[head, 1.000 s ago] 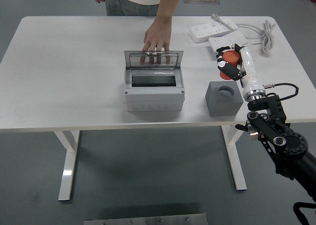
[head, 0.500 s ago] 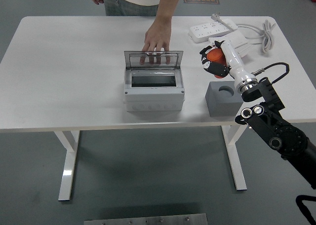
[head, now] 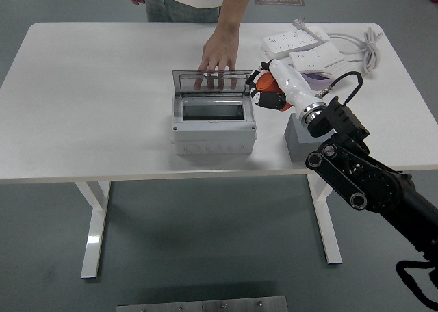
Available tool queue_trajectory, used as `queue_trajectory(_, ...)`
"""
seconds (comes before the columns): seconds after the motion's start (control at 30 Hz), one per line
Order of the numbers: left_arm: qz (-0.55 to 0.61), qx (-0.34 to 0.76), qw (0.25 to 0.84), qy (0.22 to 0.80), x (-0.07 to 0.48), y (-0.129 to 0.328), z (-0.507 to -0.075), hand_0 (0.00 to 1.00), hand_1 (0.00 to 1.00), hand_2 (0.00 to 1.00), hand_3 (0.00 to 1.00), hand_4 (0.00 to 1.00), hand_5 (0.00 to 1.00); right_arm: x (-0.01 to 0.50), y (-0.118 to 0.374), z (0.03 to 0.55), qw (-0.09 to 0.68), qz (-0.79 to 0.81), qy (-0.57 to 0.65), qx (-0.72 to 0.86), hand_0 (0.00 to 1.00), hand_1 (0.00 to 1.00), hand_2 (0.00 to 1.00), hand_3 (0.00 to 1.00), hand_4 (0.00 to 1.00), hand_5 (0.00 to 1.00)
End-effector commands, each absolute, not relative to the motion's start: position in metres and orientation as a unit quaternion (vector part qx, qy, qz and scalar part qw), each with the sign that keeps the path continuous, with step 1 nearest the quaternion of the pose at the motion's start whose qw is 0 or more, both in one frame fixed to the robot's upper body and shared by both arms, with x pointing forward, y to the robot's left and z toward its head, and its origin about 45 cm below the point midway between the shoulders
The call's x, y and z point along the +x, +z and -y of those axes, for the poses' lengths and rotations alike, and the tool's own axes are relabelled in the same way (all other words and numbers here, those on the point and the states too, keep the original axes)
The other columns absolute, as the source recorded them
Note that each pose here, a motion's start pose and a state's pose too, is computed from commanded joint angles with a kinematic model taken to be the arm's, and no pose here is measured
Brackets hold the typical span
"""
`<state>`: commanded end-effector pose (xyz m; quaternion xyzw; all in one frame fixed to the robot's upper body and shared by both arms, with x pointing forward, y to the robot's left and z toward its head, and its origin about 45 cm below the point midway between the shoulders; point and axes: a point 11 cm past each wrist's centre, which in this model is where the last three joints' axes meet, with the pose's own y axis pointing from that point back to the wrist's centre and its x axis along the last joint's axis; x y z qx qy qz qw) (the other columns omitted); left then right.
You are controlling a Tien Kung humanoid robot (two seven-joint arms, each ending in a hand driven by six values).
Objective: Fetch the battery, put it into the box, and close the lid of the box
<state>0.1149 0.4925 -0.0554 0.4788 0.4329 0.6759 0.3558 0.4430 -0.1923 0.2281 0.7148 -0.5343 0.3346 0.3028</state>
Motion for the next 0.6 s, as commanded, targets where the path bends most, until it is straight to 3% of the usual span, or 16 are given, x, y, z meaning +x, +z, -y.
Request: queue_trajectory(0.6, -0.432, 0.486, 0.348, 0.676, 0.115, -0.052, -0.498, 0.631, 0.719, 0.573, 0.568, 0.665, 0.141, 0.446, 0.229, 0.129, 0.337, 0.469, 0.367, 0.73, 0.349, 0.325, 0.346, 0.369, 0.053, 0.002)
